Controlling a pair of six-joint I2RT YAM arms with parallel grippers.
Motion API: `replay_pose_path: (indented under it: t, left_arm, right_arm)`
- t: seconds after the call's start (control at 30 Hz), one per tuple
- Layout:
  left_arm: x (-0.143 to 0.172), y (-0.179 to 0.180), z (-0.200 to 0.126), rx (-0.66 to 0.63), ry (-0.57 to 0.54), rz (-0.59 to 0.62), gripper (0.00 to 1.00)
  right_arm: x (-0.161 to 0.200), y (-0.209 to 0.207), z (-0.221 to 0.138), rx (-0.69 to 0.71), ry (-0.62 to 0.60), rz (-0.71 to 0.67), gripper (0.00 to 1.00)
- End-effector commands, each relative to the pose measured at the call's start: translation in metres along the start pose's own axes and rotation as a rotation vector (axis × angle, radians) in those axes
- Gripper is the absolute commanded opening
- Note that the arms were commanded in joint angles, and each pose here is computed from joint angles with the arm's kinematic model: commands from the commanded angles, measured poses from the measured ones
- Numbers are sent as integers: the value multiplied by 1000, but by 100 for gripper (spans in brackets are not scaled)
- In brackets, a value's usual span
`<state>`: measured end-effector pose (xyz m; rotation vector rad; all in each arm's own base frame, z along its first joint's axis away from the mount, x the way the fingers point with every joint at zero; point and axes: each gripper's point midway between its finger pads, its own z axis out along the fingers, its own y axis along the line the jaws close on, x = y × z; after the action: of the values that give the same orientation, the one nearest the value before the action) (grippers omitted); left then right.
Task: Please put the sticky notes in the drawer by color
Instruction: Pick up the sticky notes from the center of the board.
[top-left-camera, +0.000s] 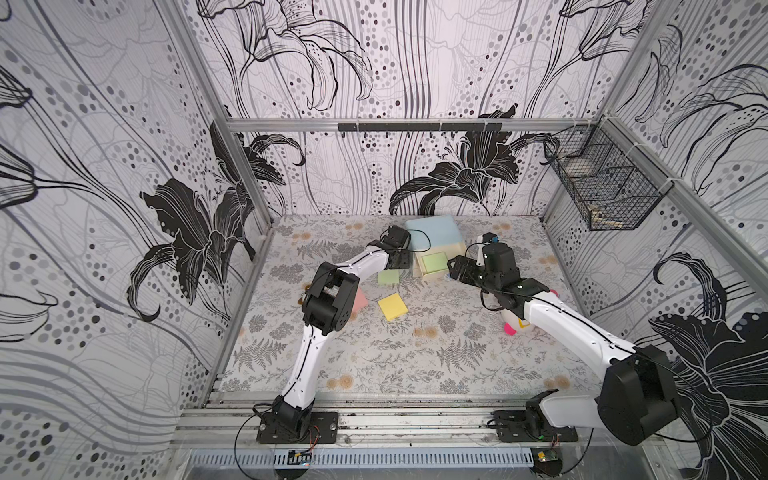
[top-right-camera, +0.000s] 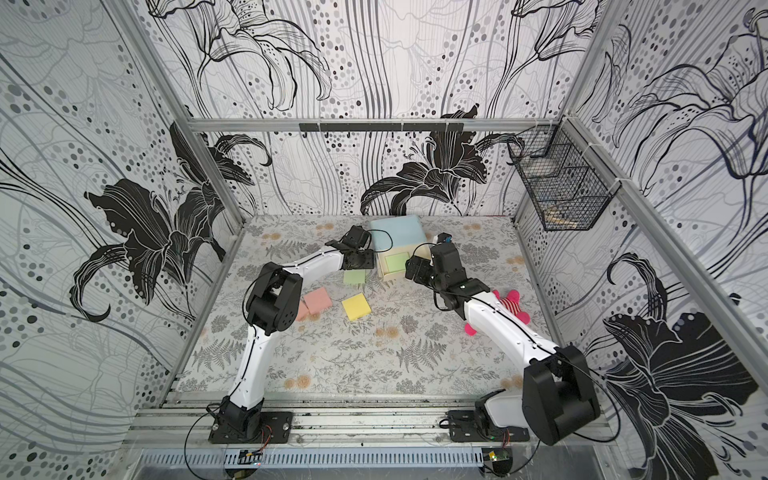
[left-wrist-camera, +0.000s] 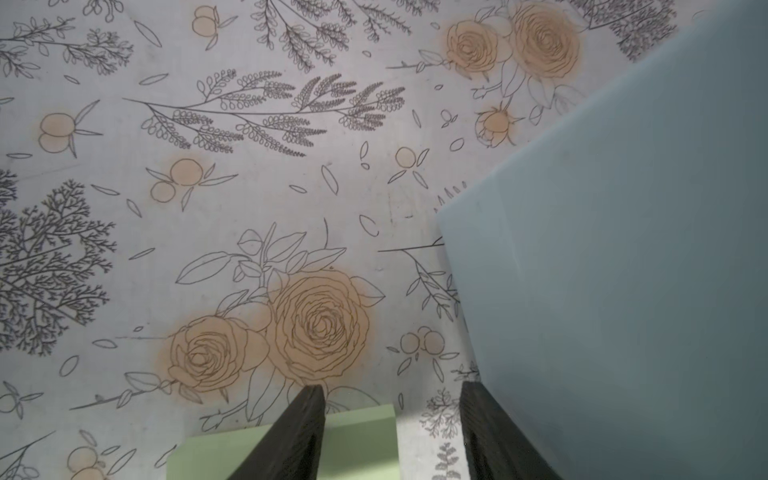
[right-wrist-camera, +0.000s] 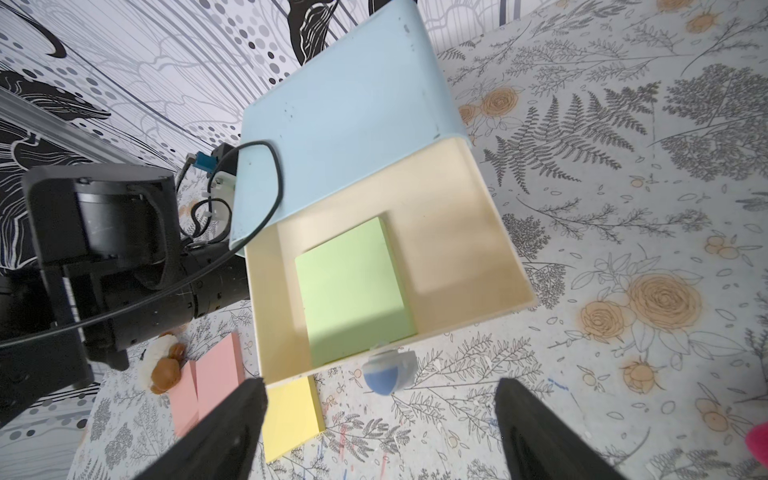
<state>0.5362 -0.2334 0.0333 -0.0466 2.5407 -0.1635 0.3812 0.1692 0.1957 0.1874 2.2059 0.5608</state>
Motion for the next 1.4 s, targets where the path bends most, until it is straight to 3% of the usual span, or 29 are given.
replay_pose_path:
  t: [0.0,0.07,0.2,0.43,0.57,1.37]
  left_arm:
    - [6,13,-10,-67,10,47,58]
    - [7,19,-14,-91,12,60,63]
    - [6,28,-23,-131,-5,64,83]
    - [10,38,-32,-166,-12,68,87]
    - [19,44,-32,-186,8,60,99]
    - [55,68,-49,-152,14,-104,98]
  right_arm:
    - [0,0,6,-6,5,10,92]
    - [0,1,7,-7,5,9,92]
    - [1,1,9,-9,9,10,92]
    - [3,1,13,-11,20,16,92]
    - [3,0,14,-8,20,11,91]
    - [12,-1,21,-12,47,8,91]
